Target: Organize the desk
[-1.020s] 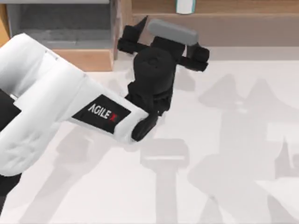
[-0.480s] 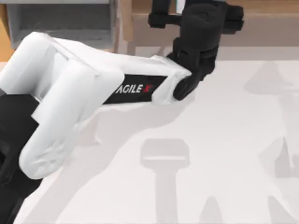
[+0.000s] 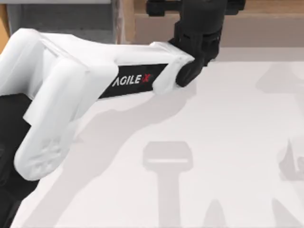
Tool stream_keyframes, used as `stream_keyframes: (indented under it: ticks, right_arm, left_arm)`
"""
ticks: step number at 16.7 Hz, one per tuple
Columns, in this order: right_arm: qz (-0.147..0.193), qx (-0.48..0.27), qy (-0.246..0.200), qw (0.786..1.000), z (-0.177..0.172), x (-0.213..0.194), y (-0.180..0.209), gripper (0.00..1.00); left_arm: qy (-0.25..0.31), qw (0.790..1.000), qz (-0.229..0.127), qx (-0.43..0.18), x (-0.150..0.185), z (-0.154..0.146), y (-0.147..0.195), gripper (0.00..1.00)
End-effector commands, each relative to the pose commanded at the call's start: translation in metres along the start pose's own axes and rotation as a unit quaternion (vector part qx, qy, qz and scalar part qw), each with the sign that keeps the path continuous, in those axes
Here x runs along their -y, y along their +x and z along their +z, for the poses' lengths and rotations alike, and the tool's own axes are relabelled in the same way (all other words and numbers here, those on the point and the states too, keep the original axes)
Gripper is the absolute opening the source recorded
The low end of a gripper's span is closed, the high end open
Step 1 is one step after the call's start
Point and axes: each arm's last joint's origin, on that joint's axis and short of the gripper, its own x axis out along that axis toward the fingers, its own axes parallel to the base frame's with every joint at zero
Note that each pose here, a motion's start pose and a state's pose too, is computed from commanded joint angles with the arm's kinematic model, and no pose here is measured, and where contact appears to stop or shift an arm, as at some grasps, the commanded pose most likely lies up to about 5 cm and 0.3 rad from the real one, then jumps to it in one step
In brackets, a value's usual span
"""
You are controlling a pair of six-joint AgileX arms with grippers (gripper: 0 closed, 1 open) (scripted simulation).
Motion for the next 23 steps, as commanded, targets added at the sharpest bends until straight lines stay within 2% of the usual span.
stream_keyframes:
  ticks: [10, 23]
  right_arm:
    - [0.0, 0.0, 0.0, 1.0, 0.0, 0.0, 0.0, 1.0]
    - [0.0, 0.0, 0.0, 1.0, 0.0, 0.0, 0.0, 1.0]
  left_arm:
    - [-0.001, 1.0, 0.002, 0.0, -0.001, 0.001, 0.021, 1.0]
    - [-0.001, 1.0, 0.002, 0.0, -0.001, 0.001, 0.021, 0.02]
